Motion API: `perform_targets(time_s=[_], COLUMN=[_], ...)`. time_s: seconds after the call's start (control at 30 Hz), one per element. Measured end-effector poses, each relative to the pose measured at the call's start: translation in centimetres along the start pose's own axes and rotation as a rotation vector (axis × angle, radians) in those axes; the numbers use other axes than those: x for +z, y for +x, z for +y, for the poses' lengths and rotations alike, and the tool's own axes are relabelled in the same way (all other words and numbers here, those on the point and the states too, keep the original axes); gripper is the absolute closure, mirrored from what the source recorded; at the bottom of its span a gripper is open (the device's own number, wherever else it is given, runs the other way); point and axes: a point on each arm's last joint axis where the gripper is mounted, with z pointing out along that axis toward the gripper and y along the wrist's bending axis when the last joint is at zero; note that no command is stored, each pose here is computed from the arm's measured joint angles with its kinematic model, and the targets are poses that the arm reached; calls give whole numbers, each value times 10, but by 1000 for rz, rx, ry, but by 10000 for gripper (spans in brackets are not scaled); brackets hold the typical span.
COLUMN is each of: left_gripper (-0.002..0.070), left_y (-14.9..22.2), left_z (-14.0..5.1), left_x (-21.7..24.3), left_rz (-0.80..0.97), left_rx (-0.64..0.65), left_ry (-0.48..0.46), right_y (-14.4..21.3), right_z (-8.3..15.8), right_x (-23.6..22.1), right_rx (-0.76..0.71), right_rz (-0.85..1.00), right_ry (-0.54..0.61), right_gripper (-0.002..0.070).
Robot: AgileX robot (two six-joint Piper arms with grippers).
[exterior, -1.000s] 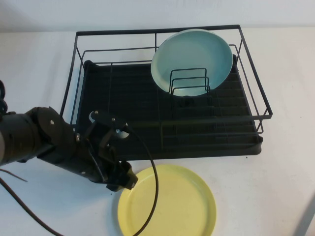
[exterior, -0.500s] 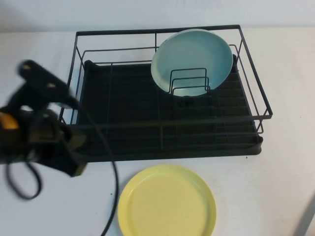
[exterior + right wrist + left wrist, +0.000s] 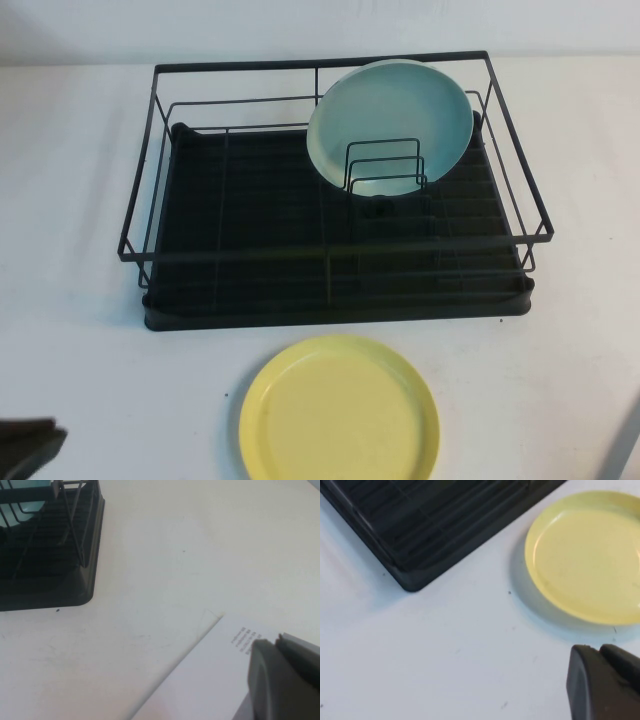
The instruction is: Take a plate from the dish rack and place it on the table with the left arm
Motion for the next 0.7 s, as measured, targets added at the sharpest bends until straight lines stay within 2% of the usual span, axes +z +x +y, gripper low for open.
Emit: perform_targets(time_s=[0.17, 0.3, 0.4, 0.7], left_gripper=[675, 675, 675, 675], left_y=[18, 29, 37, 81], left_z=[-3, 0, 2, -6], left_x=[-16, -18, -9, 43], left_rz=[63, 141, 137, -279], left_rx=[-18, -214, -283, -231], left_ry=[-42, -104, -156, -285], right_y=[0, 0, 0, 0], right_z=[0, 0, 0, 0], right_x=[0, 0, 0, 0], right_rx=[0, 0, 0, 0], right_rz=[0, 0, 0, 0], right_ry=[0, 0, 0, 0], right_gripper=[696, 696, 696, 696])
